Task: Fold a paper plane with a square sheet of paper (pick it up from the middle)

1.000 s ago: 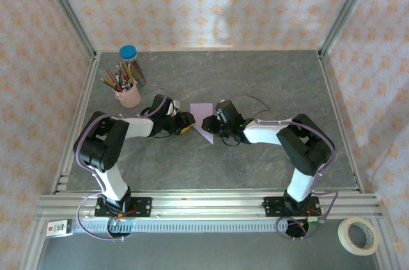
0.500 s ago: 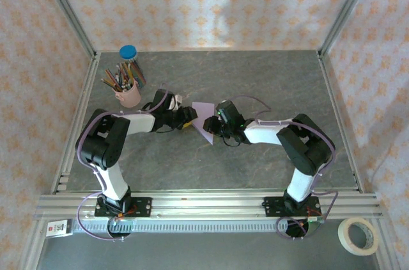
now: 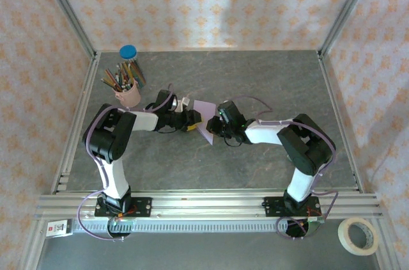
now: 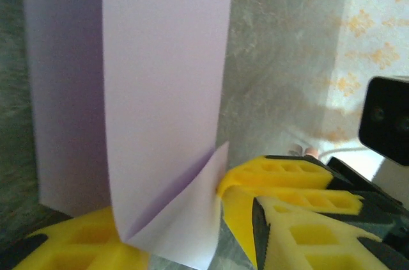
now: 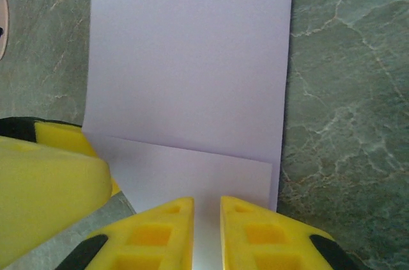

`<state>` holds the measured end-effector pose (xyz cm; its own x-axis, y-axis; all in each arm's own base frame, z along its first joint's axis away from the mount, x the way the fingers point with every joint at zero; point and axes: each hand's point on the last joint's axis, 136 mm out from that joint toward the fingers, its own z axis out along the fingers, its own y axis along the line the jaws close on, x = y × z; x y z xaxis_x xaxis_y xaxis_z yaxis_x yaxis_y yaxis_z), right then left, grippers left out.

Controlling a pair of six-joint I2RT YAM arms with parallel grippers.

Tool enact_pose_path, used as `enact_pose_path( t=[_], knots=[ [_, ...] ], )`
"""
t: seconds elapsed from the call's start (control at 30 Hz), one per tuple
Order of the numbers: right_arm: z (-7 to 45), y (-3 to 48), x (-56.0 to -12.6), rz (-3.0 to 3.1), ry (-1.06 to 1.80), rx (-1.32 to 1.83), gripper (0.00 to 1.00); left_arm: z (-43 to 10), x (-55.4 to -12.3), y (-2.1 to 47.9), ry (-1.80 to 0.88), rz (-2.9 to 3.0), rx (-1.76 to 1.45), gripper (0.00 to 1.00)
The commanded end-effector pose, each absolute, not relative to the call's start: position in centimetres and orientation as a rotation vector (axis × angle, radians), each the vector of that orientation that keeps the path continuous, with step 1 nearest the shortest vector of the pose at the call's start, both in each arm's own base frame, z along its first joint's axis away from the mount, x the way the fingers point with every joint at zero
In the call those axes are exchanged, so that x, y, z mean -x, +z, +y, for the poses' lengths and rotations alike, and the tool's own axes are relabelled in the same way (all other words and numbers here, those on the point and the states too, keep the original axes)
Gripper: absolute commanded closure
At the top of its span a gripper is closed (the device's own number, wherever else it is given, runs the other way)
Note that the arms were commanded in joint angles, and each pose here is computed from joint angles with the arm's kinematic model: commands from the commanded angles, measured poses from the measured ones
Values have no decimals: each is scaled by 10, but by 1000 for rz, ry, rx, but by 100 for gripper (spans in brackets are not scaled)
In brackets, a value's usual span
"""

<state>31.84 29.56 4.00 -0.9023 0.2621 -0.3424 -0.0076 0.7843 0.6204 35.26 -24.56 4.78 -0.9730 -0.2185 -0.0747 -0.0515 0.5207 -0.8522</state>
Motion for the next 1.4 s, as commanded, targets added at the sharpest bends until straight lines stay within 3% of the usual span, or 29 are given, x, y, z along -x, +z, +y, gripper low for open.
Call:
enact_pose_path(
  t=[0.0,0.3,0.63,0.8,1.0,1.37],
  knots=[
    [289,43,-322,2534,870,-215,83,-251,-359,62,-1498,2507,110,58],
    [289,41,-320,2540,873,-194,85,-240,-368,58,-1466,2510,130,70],
    [290,53,-323,2499,880,-152,84,-233,-371,57,-1391,2529,127,96],
    [288,78,-329,2415,833,-12,78,-220,-379,64,-1270,2513,204,99],
    [276,101,-333,2302,690,189,58,-199,-386,64,-1096,2509,405,99],
    [301,107,-322,2089,512,574,46,-203,-387,63,-990,2522,588,99]
  ],
)
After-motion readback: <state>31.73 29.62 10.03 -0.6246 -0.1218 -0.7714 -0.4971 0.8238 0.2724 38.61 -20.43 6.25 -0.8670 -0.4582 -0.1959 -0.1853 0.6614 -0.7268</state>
